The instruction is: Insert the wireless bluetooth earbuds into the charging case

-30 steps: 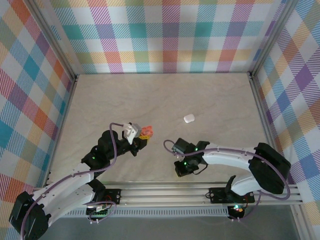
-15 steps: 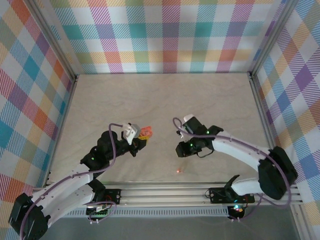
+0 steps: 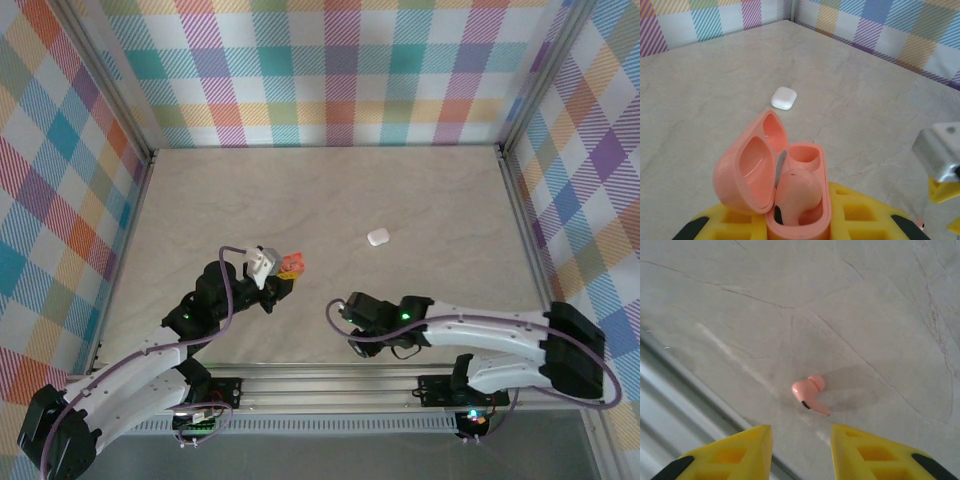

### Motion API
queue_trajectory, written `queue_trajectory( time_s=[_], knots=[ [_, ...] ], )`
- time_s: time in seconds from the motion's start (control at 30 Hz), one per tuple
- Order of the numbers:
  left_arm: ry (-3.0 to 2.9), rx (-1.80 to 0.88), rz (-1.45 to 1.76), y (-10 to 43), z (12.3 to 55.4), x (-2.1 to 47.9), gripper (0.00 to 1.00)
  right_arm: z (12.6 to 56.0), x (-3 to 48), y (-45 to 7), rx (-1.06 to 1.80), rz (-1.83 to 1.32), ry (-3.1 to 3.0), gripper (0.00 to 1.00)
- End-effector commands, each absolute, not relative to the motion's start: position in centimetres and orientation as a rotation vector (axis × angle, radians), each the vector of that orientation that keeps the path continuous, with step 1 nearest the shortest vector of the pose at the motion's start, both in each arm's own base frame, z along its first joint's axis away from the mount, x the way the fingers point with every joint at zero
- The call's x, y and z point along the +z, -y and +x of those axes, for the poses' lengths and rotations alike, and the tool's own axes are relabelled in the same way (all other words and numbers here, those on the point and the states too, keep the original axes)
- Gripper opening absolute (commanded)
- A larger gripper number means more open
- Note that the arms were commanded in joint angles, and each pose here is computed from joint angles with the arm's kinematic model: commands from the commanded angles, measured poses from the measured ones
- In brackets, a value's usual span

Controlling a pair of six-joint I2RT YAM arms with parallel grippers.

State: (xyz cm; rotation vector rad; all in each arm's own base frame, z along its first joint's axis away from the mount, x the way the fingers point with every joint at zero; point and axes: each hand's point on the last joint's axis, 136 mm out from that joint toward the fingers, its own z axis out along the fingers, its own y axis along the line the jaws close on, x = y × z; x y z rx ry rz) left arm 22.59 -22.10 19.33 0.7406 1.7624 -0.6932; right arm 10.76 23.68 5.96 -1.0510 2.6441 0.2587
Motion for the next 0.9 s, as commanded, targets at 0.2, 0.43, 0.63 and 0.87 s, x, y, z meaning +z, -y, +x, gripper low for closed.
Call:
queue_trajectory(
  time_s=[0.2, 0.43, 0.63, 0.87],
  knots=[
    [-1.743, -0.709, 0.732, 21.7, 22.0, 19.8, 0.0, 10.7, 4.4, -23.9, -0.056, -1.25, -2.701, 0.35],
    [-1.737, -0.698, 0.728, 21.3, 21.8, 19.9, 0.0, 11.2, 4.5, -24.0, -0.122, -1.292, -2.674, 0.35],
    [-1.735, -0.694, 0.724, 21.2, 21.7, 20.0, 0.0, 10.8, 4.3, -24.5, -0.121, -1.355, -2.682, 0.39],
    [-1.734, -0.694, 0.724, 21.2, 21.7, 20.1, 0.0, 10.7, 3.5, -24.5, -0.186, -1.381, -2.706, 0.4]
  ],
)
